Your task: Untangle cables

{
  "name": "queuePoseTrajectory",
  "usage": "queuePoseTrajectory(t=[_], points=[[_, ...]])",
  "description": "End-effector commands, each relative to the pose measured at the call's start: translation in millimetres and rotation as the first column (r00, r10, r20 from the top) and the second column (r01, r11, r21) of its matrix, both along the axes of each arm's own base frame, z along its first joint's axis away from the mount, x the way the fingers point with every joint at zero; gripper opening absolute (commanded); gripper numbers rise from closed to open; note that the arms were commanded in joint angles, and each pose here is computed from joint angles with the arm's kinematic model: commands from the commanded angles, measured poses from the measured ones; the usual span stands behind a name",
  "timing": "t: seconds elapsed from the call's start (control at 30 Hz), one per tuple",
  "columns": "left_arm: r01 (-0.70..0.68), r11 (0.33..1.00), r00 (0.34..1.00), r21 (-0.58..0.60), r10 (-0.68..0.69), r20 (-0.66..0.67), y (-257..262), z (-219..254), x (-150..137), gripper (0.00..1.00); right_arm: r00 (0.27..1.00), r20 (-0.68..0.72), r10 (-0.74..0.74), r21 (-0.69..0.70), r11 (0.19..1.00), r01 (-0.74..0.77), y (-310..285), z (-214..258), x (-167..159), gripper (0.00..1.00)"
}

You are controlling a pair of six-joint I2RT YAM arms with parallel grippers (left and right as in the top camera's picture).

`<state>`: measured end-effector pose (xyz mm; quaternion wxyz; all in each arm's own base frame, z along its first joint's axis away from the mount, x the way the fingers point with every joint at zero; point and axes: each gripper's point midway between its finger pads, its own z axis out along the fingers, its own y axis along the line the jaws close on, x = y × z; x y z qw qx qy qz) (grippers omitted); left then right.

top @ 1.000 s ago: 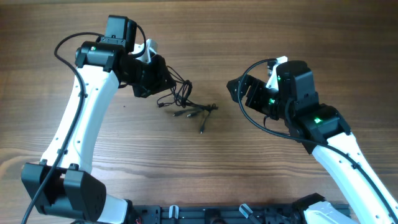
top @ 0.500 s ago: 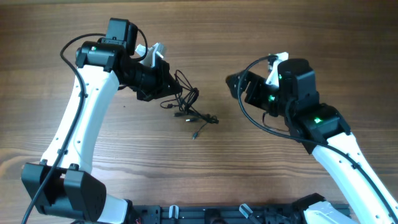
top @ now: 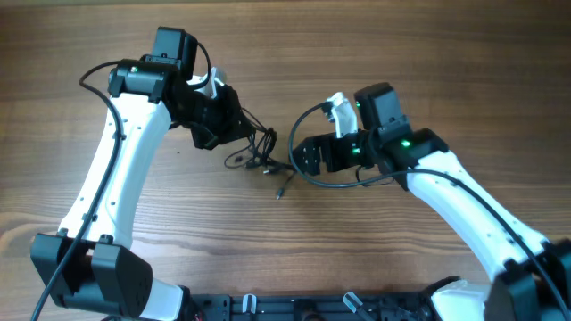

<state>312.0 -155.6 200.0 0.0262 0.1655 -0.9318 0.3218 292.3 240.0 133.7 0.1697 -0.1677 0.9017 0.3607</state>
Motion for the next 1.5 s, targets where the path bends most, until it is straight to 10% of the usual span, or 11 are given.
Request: queuePoseTrajectory(t=[0.0,0.13,0.43,0.57,0.87,1.03,1.3,1.47], points=[[-0.005,1.0,0.999,-0.02,0.004,-0.052,-2,5,-14,0.04,0.98,0.084,0.179,0.028,0.983,-0.182,21,-7,-4,0.96],[0.004,0.995,0.994,-0.098,-0.014,-0.11,-11,13,-26,0.04,0.94,0.155,0.303,0.016,0.951,-0.309,56,-9,-24,0.76],[0.055,0.987,0.987,-0.152,-0.077,-0.141,-16,20,-43,0.04,0.986,0.16,0.038,0.05,0.998,-0.047,68,5,13,0.81],[0.061,0.971,0.984,-0.233,-0.098,-0.152,-25,30,-47,0.04,0.993,0.117,-0.019,0.077,0.997,0.01,69,6,17,0.56],[-0.008,0.99,0.997,0.143,0.018,-0.071,22,-11,-21,0.04,0.998,-0.068,-0.013,0.145,0.989,0.023,74,10,-7,0.04],[-0.041,0.964,0.999,0.264,0.048,-0.023,41,-20,-10,0.05,0.994,-0.107,0.021,0.193,0.981,0.001,77,19,-14,0.04],[-0.069,0.953,0.997,0.297,0.077,-0.016,47,-22,-7,0.47,0.986,-0.029,0.167,0.489,0.862,-0.132,59,119,-27,0.04],[0.266,0.963,0.953,0.036,-0.268,0.143,2,2,-17,0.62,0.985,-0.021,0.17,0.495,0.858,-0.138,59,121,-26,0.04]])
